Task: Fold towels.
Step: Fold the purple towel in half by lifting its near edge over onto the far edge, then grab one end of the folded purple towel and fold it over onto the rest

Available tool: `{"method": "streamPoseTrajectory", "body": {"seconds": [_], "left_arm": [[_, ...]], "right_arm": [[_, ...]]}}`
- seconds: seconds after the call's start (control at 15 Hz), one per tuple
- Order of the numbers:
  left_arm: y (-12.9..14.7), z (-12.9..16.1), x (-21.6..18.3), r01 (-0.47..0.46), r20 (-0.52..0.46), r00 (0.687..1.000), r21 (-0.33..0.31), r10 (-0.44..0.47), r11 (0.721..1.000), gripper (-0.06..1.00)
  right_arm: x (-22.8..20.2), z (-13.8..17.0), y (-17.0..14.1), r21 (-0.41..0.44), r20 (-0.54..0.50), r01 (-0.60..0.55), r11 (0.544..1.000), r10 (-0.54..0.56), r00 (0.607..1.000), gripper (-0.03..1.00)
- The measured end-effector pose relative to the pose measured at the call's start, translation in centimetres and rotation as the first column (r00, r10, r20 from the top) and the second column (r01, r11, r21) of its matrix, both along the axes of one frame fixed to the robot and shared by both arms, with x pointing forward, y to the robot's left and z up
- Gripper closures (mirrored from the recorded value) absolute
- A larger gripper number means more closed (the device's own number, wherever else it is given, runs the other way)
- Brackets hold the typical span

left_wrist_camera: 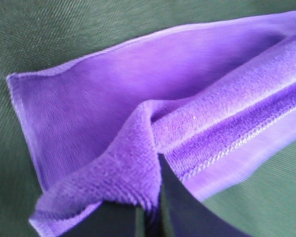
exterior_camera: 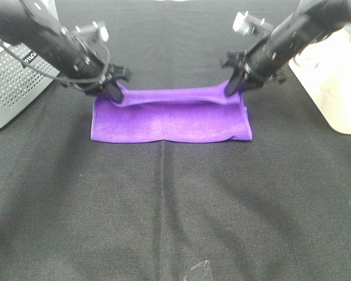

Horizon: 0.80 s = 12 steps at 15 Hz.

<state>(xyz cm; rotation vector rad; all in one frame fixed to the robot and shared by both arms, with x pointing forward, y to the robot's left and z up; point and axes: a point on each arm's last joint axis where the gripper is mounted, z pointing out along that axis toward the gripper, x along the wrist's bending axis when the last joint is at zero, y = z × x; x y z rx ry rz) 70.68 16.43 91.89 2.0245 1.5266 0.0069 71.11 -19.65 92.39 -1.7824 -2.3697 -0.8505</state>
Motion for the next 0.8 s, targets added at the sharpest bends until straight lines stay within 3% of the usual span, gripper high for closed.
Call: {"method": "streamPoseTrajectory", "body": {"seconds": [0.13,0.27,0.33,0.47,0.6,0.67,0.8], "left_arm": [[0.0,-0.6,0.2,0.005,-0.015,1.0,0.001,-0.005,1.0,0.94],[-0.2,-1.7,0.5,0.016,-0.04,0.999,0.003,-0.016,1.0,0.91],[-0.2,-2.0,0.5,0.018,-0.047,0.999,0.007,-0.018,1.0,0.84],[-0.1,-2.3,0.4,0.029,-0.068,0.997,0.013,-0.028,1.0,0.61],[0.7,-1.6,0.4,0.045,-0.121,0.992,0.016,-0.043,0.999,0.28],[1.4,-0.9,0.5,0.042,-0.152,0.988,0.018,-0.039,0.999,0.19],[2.9,1.3,1.1,0.032,-0.202,0.979,0.017,-0.028,0.999,0.14]], "right_arm": [[0.1,-1.0,0.0,-0.005,-0.018,-0.001,1.0,0.001,1.0,0.9],[0.1,-2.6,-0.1,-0.019,-0.05,-0.007,1.0,0.006,0.999,0.79],[0.1,-2.7,-0.1,-0.026,-0.05,-0.01,1.0,0.009,0.999,0.71],[0.1,-2.7,-0.2,-0.043,-0.053,-0.015,0.999,0.013,0.999,0.48],[-0.4,-2.6,-0.3,-0.053,-0.102,-0.029,0.998,0.024,0.994,0.32],[-0.5,-1.9,-0.3,-0.056,-0.113,-0.042,0.998,0.035,0.993,0.29],[-0.8,0.8,-0.3,-0.053,-0.099,-0.071,0.996,0.065,0.993,0.27]]}}
